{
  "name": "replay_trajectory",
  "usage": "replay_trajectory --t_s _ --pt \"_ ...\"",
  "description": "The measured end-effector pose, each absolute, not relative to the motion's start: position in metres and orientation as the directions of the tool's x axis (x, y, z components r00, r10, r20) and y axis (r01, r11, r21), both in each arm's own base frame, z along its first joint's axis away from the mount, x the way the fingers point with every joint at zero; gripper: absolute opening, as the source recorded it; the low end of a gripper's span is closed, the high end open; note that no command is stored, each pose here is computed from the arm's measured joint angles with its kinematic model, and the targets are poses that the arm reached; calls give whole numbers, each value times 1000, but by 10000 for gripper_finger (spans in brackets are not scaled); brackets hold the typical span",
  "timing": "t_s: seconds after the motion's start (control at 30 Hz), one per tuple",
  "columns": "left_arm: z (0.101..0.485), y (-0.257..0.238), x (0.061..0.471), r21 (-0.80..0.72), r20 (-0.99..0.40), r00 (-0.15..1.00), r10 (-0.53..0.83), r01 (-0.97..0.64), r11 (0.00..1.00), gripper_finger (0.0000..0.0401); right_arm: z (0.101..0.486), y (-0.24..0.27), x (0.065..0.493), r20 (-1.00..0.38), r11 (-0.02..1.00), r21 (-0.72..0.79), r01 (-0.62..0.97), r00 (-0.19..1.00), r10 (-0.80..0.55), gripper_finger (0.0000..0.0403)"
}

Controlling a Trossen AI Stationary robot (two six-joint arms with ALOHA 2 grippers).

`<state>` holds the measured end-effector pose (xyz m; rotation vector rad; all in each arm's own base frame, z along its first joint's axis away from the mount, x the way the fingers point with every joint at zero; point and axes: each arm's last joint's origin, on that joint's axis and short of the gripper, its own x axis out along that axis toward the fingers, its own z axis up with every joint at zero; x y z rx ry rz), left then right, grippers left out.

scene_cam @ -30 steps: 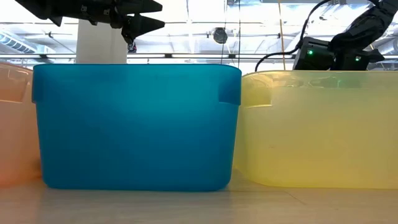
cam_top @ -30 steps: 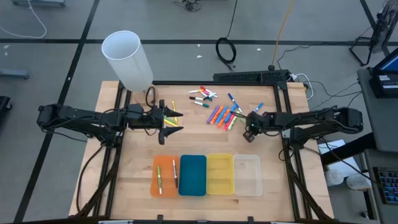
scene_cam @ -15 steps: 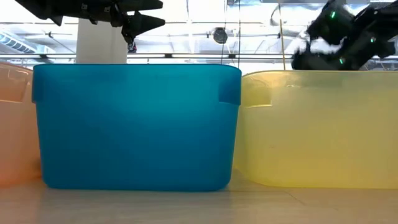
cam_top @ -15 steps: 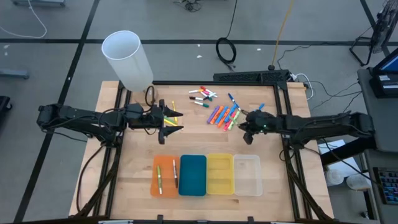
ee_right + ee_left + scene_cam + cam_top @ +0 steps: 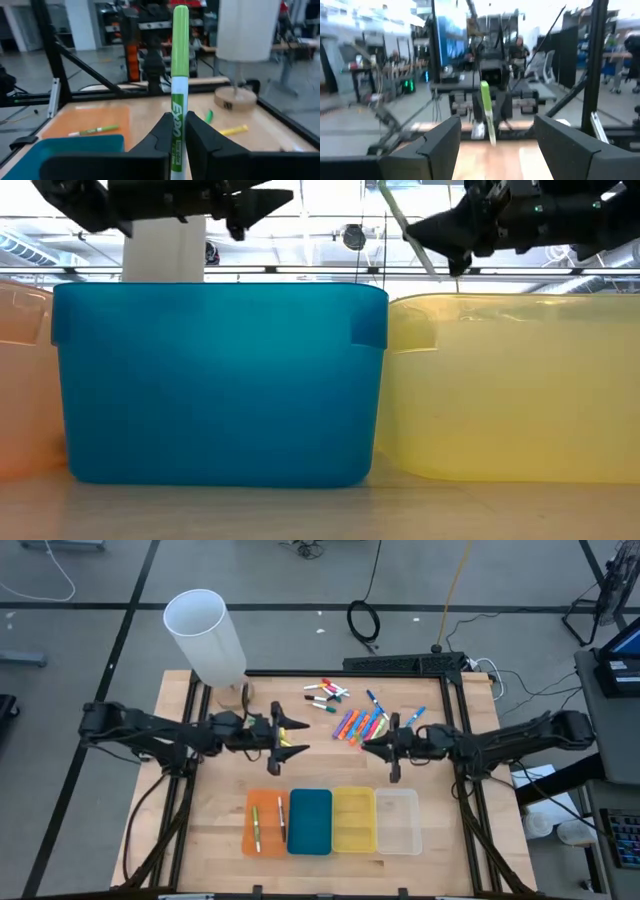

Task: Pick & Place Markers
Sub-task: Put the green marker pen into the orange bin

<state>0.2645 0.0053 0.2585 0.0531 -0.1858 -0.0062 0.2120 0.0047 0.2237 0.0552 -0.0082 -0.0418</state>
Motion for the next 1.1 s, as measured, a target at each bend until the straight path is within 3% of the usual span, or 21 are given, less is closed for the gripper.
replay_trajectory --t_s 0.33,0.53,1.1 --pt "248 4 312 44 229 972 -51 42 998 250 219 14 229 139 999 -31 13 990 -9 19" --pt "245 -5 344 35 220 966 -137 132 991 250 213 14 233 120 1000 -26 12 993 -9 19" --pt "232 -6 398 11 203 974 -103 103 995 244 214 15 233 131 1000 -3 3 991 -3 19"
